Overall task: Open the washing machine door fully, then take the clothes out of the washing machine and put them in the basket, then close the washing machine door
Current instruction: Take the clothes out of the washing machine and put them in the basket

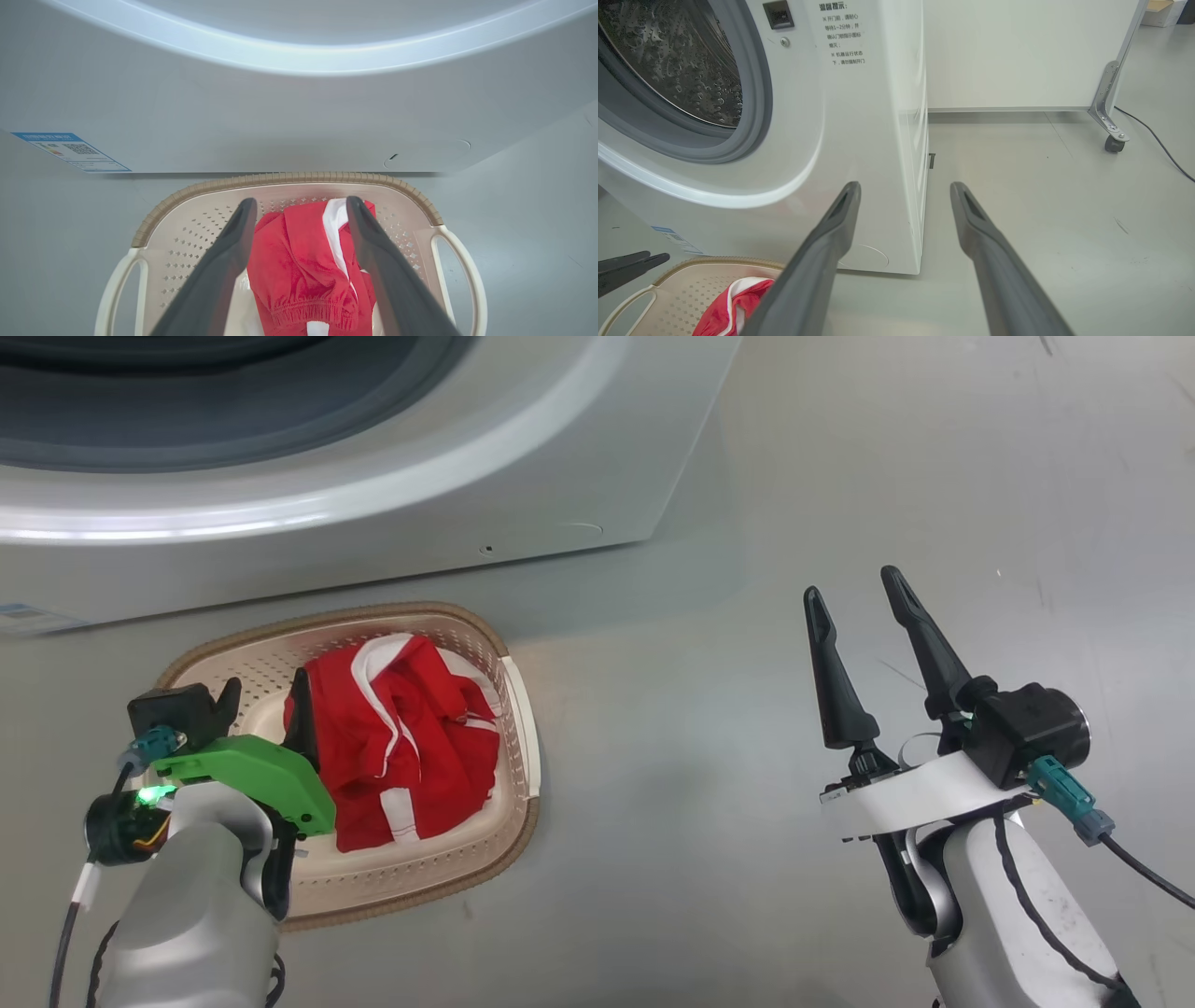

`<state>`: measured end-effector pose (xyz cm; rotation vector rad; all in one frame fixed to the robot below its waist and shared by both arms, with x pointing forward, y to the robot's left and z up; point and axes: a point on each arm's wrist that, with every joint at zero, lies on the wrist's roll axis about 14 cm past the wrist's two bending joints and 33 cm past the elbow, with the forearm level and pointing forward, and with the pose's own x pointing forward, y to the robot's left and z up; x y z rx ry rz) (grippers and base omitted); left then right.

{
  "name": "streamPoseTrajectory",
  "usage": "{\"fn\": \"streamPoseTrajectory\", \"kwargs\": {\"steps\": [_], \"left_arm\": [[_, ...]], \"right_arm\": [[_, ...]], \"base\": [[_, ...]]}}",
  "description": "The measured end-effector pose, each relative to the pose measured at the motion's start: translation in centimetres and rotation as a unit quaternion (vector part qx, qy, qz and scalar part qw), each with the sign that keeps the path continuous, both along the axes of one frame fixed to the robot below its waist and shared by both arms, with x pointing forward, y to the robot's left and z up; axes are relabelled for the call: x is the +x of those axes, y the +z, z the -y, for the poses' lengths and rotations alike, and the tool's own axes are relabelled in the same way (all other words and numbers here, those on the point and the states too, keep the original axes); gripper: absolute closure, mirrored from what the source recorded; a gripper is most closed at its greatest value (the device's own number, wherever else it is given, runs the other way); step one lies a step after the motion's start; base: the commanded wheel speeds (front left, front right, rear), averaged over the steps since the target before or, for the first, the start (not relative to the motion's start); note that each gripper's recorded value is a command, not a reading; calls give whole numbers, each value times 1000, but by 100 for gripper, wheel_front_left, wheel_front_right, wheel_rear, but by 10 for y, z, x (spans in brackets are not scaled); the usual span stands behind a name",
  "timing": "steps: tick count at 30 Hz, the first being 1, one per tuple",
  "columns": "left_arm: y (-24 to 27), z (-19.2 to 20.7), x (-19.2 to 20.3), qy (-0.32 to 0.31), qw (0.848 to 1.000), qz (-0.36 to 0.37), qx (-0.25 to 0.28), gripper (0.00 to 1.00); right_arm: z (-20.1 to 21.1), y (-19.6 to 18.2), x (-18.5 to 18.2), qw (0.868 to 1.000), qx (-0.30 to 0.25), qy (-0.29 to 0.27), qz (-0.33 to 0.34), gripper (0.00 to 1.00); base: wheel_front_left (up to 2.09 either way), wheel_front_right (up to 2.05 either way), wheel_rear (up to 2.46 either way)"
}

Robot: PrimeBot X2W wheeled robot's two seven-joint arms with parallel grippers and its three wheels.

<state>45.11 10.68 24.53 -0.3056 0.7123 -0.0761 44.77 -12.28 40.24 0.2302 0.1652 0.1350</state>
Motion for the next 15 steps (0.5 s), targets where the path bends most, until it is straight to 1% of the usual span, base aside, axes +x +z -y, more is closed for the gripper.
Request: {"fn": "streamPoseTrajectory", "kwargs": {"steps": [5, 9, 15], "left_arm": [[34, -8, 11, 12, 999, 50, -1, 0], [68, -11, 25, 15, 995, 102, -3, 0], [137, -21, 46, 32, 978, 207, -8, 0]], "right_arm": [[-3, 12, -7, 1000, 3, 3, 10, 0], [-5, 21, -13, 1000, 5, 4, 17, 0], [-9, 33, -23, 1000, 7, 10, 28, 0]], "base": [[0, 0, 0], [0, 0, 0], [0, 0, 0]]}}
